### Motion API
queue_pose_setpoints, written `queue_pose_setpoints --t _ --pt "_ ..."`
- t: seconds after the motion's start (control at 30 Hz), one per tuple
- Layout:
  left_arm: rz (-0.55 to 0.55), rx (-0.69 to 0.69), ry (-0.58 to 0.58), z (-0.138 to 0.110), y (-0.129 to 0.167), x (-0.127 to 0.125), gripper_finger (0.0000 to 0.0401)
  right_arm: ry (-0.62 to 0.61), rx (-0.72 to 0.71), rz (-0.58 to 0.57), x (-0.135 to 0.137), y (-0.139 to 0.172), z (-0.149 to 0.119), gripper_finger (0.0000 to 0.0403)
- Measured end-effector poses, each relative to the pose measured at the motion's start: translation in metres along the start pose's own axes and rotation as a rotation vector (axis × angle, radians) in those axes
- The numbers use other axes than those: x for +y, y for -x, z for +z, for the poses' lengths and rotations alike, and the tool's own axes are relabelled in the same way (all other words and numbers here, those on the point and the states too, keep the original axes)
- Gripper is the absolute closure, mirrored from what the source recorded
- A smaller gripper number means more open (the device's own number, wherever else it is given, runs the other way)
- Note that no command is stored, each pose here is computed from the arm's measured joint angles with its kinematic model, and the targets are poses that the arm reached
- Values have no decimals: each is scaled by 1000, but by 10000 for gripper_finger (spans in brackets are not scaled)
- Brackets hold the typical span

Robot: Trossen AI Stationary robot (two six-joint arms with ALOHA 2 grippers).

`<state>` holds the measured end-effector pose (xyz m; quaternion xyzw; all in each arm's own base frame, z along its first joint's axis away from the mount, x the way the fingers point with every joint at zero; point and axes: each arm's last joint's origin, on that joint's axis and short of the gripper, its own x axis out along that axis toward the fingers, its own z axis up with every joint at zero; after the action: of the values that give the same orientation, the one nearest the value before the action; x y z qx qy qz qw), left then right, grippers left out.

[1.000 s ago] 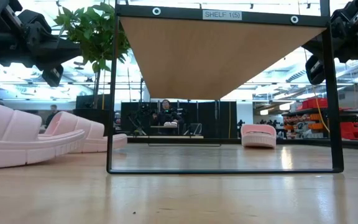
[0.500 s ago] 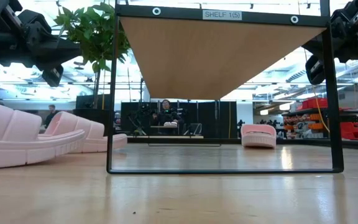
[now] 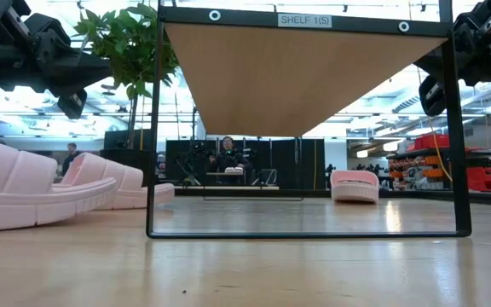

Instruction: Pick and place slides into the shelf

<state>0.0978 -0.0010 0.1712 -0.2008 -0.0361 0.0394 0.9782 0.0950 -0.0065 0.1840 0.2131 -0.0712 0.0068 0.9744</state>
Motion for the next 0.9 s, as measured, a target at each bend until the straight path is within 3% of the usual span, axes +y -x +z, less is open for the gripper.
queue_pose_setpoints --t 0.9 --pt "0 0 0 0 0 0 347 0 0 0 0 0 0 389"
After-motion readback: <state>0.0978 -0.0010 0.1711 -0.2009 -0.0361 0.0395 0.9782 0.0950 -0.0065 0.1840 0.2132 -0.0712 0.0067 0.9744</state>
